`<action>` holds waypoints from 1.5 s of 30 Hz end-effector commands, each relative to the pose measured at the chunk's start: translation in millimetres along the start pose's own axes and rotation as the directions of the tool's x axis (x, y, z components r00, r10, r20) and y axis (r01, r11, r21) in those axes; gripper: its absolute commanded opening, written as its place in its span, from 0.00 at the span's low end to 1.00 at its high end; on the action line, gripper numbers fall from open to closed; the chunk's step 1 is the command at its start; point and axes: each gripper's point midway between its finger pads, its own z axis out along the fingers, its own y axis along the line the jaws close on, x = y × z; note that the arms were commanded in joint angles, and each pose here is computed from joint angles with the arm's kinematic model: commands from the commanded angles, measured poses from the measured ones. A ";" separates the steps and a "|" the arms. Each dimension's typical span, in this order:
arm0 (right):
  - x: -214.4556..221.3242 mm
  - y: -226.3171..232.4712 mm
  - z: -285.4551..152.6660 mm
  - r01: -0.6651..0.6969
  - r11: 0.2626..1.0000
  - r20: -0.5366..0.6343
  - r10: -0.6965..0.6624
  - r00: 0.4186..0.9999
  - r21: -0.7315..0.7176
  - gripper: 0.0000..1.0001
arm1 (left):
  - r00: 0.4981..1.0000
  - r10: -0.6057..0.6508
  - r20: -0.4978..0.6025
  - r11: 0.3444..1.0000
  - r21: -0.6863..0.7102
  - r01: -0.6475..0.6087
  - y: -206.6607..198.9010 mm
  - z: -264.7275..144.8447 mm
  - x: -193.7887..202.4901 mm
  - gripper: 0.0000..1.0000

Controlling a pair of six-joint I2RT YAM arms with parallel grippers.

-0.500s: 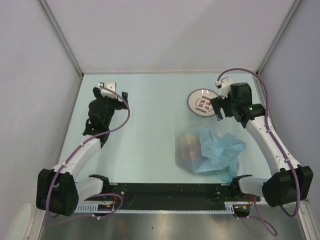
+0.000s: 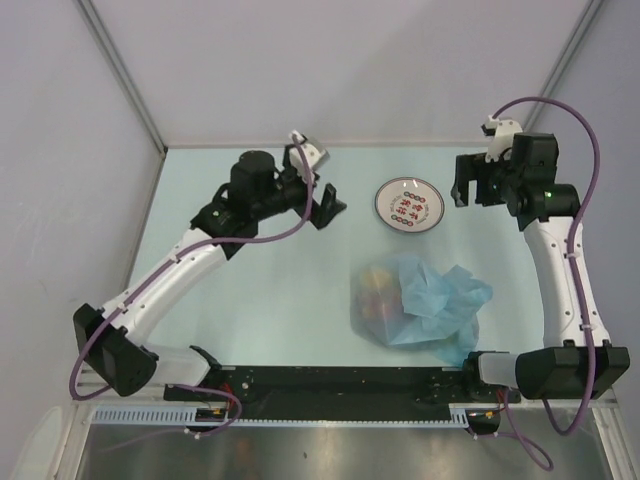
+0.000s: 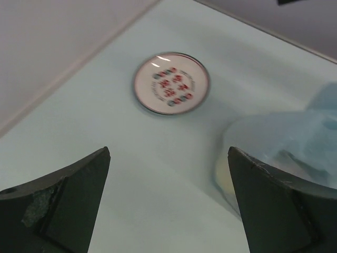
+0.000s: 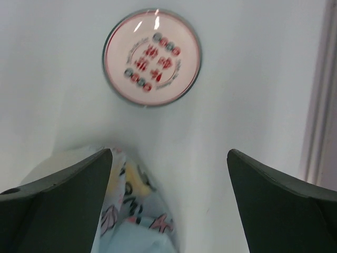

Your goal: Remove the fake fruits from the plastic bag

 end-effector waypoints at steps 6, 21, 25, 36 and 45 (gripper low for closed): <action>67.6 23.8 -86.0 -0.012 0.984 -0.158 -0.017 0.987 -0.177 0.95 | 0.974 0.223 -0.035 0.907 0.375 -0.194 -118.2 11.4 38.1 0.97; 60.2 43.5 -179.5 0.248 0.932 0.001 -0.257 0.966 -0.265 0.96 | 0.913 0.372 0.170 0.662 0.641 -0.389 -283.6 11.2 40.6 0.93; 85.8 62.4 -193.2 0.364 0.883 0.055 -0.365 0.929 -0.297 1.00 | 0.898 0.395 0.194 0.671 0.607 -0.426 -298.0 18.9 52.9 0.93; 105.7 86.3 -198.8 0.360 0.838 0.026 -0.384 0.923 -0.410 0.99 | 0.845 0.529 0.075 0.771 0.373 -0.516 -250.3 90.5 90.4 0.35; 116.9 101.4 -177.2 0.398 0.733 0.000 -0.478 0.878 -0.551 1.00 | 0.913 0.396 -0.095 0.885 0.304 -0.352 -167.2 75.7 73.1 0.00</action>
